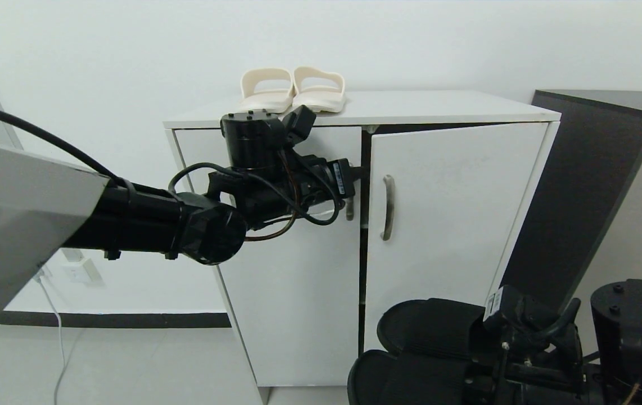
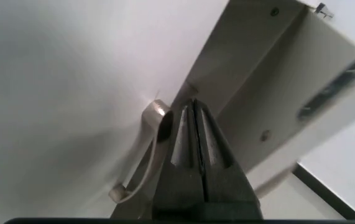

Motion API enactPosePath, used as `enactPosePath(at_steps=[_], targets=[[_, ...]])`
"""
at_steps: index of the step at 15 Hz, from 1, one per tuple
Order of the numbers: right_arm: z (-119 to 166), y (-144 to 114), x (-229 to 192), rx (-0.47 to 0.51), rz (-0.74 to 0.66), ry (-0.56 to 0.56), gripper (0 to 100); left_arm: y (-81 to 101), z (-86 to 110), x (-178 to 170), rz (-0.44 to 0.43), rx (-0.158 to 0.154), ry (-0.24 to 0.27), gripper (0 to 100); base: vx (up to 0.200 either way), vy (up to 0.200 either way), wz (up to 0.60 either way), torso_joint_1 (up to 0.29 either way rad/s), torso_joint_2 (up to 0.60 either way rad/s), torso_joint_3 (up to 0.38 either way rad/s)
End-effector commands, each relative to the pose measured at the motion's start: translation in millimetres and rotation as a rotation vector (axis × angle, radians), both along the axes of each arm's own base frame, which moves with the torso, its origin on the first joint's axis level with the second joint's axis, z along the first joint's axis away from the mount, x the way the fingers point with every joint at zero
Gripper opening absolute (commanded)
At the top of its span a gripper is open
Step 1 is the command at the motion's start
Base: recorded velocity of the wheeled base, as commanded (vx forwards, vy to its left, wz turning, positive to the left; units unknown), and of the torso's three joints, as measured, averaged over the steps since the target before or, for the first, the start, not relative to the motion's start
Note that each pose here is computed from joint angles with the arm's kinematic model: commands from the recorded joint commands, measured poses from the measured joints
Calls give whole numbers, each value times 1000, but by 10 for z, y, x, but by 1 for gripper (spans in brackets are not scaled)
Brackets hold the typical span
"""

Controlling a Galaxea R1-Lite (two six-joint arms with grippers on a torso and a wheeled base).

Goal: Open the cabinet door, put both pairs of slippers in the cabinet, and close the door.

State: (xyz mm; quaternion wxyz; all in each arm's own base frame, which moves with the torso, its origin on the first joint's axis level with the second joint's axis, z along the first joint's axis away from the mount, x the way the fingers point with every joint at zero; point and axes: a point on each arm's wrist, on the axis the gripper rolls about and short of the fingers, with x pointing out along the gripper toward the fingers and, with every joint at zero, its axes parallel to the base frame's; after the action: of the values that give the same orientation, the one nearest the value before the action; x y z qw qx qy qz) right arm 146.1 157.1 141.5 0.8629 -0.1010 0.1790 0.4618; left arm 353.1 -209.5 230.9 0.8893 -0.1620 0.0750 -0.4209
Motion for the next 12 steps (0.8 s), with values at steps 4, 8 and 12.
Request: enactPosePath(at_steps=[4,8,12], targets=[[-22,13,7,-7,2,7,0,-32,-66,21,-3,7,14,0,-150,0,0,5,2,1],[-30,33,-29,-9,22,9,0,-242,-51,-121,-63,7,6,0,-200,0,0,-1,5,4],[-29,47,-83,-8,44,8,0,-733,0,-516,-198,0,-15,0,-200,0,0,2,2,4]])
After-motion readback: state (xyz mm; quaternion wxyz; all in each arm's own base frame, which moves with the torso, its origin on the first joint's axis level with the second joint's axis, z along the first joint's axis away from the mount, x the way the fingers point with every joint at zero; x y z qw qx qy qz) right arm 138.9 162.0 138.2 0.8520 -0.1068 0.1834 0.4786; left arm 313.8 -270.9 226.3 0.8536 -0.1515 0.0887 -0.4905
